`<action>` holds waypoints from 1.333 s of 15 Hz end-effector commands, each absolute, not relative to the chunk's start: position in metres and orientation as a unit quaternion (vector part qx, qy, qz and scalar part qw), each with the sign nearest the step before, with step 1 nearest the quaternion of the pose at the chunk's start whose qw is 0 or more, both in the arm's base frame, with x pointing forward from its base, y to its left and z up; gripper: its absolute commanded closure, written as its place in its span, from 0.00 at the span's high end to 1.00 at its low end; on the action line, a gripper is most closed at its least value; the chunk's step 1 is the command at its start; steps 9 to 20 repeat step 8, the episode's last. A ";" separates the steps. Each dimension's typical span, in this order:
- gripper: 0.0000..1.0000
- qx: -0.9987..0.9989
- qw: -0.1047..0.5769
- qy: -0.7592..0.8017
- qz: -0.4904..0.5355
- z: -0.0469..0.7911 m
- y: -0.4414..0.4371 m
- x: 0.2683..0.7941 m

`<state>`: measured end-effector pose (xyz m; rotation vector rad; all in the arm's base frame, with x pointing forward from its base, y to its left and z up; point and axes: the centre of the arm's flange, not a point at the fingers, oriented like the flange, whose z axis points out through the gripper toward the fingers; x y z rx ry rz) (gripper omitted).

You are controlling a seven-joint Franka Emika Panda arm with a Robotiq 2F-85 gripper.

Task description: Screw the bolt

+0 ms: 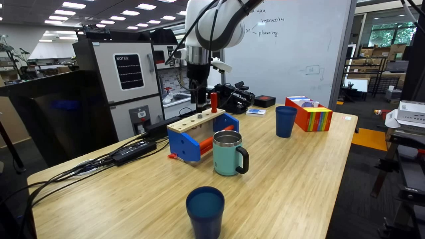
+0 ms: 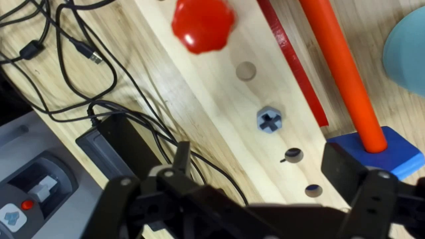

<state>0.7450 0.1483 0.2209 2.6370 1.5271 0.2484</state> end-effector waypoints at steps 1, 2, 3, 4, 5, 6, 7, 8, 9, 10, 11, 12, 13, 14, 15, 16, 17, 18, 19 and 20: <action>1.00 0.828 0.048 0.553 0.081 0.253 0.146 0.731; 1.00 0.818 0.047 0.567 0.083 0.262 0.146 0.729; 1.00 0.810 0.046 0.579 0.084 0.271 0.146 0.727; 1.00 0.803 0.049 0.588 0.084 0.279 0.145 0.724; 1.00 0.797 0.050 0.596 0.080 0.287 0.145 0.723; 1.00 0.791 0.051 0.604 0.078 0.294 0.144 0.719; 1.00 0.787 0.053 0.610 0.075 0.299 0.144 0.717; 1.00 0.784 0.053 0.614 0.072 0.303 0.145 0.715; 1.00 0.784 0.053 0.614 0.072 0.303 0.145 0.715; 1.00 0.784 0.053 0.614 0.072 0.303 0.145 0.715; 1.00 0.784 0.053 0.614 0.072 0.303 0.145 0.715; 1.00 0.784 0.053 0.614 0.072 0.303 0.145 0.715; 1.00 0.784 0.053 0.614 0.072 0.303 0.145 0.715; 1.00 0.784 0.053 0.614 0.072 0.303 0.145 0.715; 1.00 0.784 0.053 0.614 0.072 0.303 0.145 0.715; 1.00 0.784 0.053 0.614 0.072 0.303 0.145 0.715; 1.00 0.784 0.053 0.614 0.072 0.303 0.145 0.715; 1.00 0.784 0.053 0.614 0.072 0.303 0.145 0.715; 1.00 0.784 0.053 0.614 0.072 0.303 0.145 0.715; 1.00 0.784 0.053 0.614 0.072 0.303 0.145 0.715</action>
